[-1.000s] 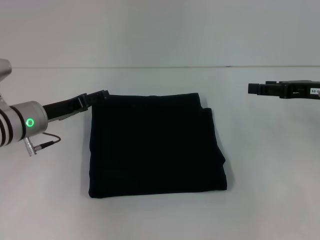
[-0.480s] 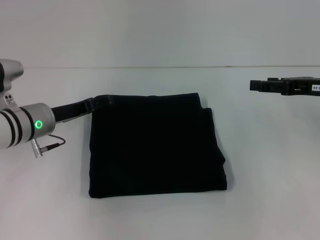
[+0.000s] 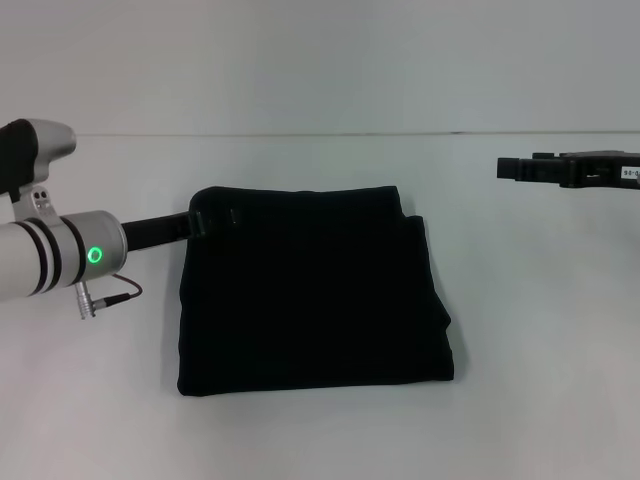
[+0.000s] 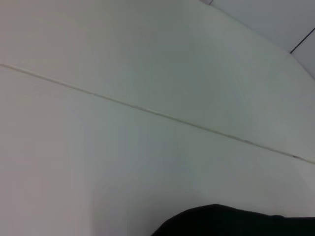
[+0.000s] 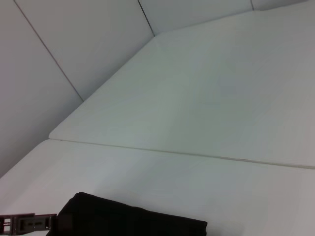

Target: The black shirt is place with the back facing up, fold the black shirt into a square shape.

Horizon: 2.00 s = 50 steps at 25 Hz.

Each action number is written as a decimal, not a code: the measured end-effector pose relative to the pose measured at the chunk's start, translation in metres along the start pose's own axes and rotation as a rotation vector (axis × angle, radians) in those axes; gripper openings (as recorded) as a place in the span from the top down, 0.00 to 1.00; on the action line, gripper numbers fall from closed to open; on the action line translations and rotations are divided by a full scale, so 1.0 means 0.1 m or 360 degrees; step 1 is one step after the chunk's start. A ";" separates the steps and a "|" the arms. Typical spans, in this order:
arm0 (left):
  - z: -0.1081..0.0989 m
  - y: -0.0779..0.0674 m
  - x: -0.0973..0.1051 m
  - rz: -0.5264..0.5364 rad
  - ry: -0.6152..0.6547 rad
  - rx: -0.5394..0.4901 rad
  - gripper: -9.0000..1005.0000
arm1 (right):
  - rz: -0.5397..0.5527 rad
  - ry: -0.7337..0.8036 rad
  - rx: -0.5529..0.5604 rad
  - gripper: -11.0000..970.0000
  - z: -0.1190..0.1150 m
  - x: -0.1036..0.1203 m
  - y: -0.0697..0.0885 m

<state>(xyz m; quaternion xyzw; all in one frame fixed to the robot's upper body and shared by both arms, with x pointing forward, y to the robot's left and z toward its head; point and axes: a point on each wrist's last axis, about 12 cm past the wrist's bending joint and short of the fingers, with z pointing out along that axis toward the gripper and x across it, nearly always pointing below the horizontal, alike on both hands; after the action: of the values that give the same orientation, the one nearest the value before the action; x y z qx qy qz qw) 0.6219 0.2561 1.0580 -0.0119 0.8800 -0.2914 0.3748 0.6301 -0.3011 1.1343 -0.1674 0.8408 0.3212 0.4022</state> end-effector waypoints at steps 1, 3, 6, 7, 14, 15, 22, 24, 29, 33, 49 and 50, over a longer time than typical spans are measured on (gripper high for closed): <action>0.00 0.00 -0.01 -0.0001 -0.0004 0.0002 0.15 | -0.0002 -0.0001 0.0000 0.18 0.00 0.00 0.00; 0.00 0.00 -0.01 -0.0002 -0.0007 0.0007 0.16 | -0.0005 -0.0001 -0.0001 0.18 0.00 -0.01 0.00; -0.01 -0.01 -0.02 0.0000 -0.0008 0.0011 0.29 | -0.0006 -0.0001 -0.0001 0.18 0.00 -0.01 0.00; -0.01 -0.01 -0.02 0.0002 -0.0009 0.0011 0.34 | -0.0005 -0.0001 -0.0001 0.18 0.00 -0.01 0.00; 0.02 -0.06 -0.09 0.0031 -0.0012 0.0026 0.66 | -0.0007 -0.0001 0.0000 0.18 0.00 -0.01 0.00; 0.03 -0.08 -0.11 0.0037 -0.0012 0.0030 0.68 | -0.0010 -0.0001 0.0000 0.18 0.00 -0.01 0.00; 0.06 -0.13 -0.18 0.0071 -0.0015 0.0041 0.84 | -0.0021 0.0005 -0.0011 0.18 0.03 -0.01 0.02; 0.06 -0.14 -0.19 0.0079 -0.0016 0.0037 0.87 | -0.0024 0.0006 -0.0012 0.18 0.04 -0.01 0.03; 0.05 -0.14 -0.22 0.0087 -0.0034 0.0035 0.87 | -0.0029 0.0002 -0.0007 0.18 0.05 -0.02 0.03; -0.02 -0.05 -0.27 0.0094 -0.0077 -0.0013 0.82 | -0.0050 0.0000 -0.0011 0.18 0.06 -0.04 0.05; -0.71 -0.17 -0.38 0.0515 -0.0048 0.0562 0.38 | -0.0463 0.0065 -0.0281 0.18 0.02 0.02 0.22; -0.72 -0.23 -0.36 0.0587 -0.0019 0.0633 0.33 | -0.0517 0.0098 -0.0319 0.18 0.05 0.03 0.27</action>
<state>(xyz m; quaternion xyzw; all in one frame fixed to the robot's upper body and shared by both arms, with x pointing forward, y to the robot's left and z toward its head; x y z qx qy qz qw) 0.5949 0.2818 1.1330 0.2209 0.7906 -0.3852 0.4217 0.6168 -0.2781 1.1402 -0.3498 0.7785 0.3289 0.4042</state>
